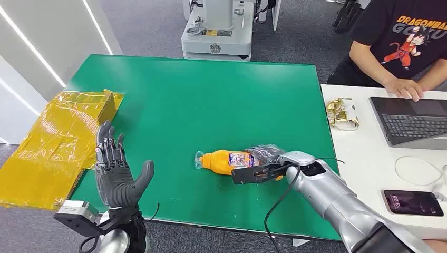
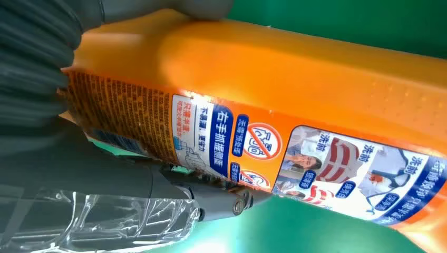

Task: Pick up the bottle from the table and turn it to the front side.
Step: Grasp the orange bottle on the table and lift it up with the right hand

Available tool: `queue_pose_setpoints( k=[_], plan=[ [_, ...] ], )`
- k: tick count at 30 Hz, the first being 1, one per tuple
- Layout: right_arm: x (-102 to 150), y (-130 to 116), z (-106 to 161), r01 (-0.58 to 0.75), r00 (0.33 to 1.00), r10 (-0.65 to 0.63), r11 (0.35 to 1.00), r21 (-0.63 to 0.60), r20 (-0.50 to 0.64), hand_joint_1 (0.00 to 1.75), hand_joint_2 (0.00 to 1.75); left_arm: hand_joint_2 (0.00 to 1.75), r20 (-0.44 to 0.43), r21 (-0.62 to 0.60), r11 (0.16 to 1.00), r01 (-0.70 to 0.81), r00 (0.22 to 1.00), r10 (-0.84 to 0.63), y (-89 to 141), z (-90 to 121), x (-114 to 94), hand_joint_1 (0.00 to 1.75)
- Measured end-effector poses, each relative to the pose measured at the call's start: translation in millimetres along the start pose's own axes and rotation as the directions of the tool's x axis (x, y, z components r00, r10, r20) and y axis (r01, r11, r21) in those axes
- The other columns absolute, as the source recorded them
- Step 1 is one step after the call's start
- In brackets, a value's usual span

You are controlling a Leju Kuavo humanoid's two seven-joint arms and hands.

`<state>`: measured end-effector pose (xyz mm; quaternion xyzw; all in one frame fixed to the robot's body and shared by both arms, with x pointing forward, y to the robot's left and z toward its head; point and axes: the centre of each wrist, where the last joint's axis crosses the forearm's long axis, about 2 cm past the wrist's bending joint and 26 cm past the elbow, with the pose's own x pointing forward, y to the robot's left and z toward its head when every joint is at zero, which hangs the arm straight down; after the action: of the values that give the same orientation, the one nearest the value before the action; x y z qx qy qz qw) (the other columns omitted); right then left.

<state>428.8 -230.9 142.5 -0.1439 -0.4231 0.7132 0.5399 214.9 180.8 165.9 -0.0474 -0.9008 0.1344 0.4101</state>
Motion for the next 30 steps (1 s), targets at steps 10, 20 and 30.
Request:
queue_pose_setpoints(
  k=[10, 20, 30],
  plan=[
    [8, 21, -3, -0.024, 0.999, 0.017, 0.983, -0.182, -0.037, 1.75, 1.75, 1.75, -0.006, 0.001, 1.0, -0.001, 1.0, 0.001, 0, 0, 0, 0.0],
    [55, 69, 9, 0.123, 0.992, -0.087, 0.791, -0.599, 0.088, 1.75, 1.75, 1.75, -0.009, 0.021, 1.0, 0.02, 1.0, -0.02, 0, 4, 0, 0.0],
    [85, 89, 36, 0.337, 0.934, -0.095, 0.544, -0.768, 0.344, 1.75, 1.75, 1.75, -0.078, -0.02, 0.992, -0.122, 0.99, 0.12, -15, 1, -6, 0.0]
  ],
)
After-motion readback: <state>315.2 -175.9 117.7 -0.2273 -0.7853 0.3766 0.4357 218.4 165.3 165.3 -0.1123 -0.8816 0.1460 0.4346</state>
